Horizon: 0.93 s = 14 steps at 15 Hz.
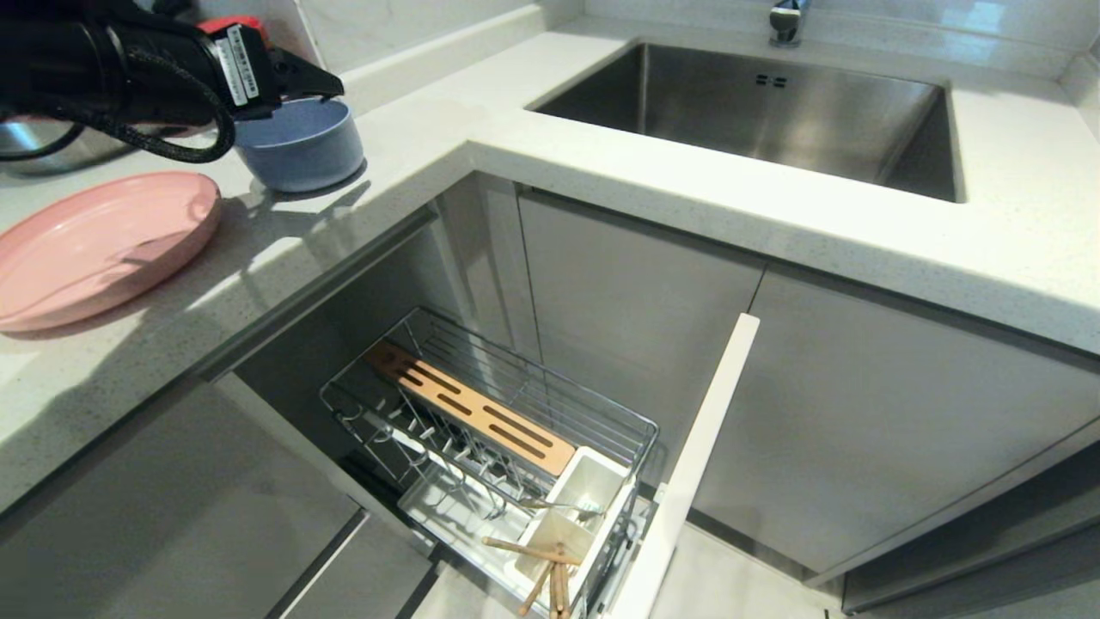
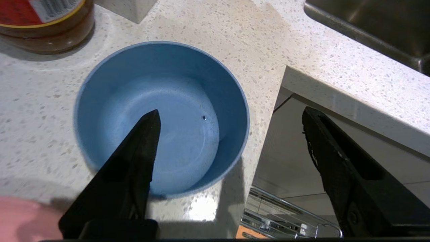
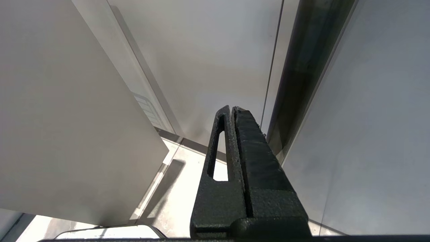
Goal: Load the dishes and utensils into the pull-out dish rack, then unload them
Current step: Pick up the plate and place it in the cupboard
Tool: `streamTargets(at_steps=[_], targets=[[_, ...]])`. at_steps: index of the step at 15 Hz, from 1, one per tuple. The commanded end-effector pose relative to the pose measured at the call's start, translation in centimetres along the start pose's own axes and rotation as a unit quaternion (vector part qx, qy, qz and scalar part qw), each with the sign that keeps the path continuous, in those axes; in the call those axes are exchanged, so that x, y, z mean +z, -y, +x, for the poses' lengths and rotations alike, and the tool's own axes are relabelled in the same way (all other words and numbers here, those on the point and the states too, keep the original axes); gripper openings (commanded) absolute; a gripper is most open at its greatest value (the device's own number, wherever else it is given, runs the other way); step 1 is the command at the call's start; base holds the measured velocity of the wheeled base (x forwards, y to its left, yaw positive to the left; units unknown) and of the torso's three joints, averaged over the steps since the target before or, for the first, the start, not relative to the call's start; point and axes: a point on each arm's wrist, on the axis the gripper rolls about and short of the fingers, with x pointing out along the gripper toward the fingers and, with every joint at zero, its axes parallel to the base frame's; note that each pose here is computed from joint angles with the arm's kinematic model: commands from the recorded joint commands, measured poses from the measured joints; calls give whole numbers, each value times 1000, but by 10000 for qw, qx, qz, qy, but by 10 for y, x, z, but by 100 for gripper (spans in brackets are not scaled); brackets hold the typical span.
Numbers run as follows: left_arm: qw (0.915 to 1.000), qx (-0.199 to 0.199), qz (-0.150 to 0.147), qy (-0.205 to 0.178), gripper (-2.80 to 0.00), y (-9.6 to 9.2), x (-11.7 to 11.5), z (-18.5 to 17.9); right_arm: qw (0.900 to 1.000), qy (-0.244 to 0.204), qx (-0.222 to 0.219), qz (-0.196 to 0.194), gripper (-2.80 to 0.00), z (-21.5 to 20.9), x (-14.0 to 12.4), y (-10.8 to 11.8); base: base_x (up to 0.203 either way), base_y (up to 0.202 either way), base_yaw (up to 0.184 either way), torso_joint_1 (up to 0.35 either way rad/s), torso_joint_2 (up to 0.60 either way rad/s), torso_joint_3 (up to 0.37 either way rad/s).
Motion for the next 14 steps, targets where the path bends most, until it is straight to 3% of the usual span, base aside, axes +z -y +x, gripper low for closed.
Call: streamTargets(at_steps=[1, 14], targets=[[9999, -29, -6, -130, 0, 0, -8, 17, 10000, 14, 1, 3, -280, 0, 0, 0, 0, 0, 0, 0, 0, 0], [9992, -56, 226, -316, 0, 4, -19, 36, 10000, 14, 1, 3, -280, 0, 0, 0, 0, 0, 0, 0, 0, 0]])
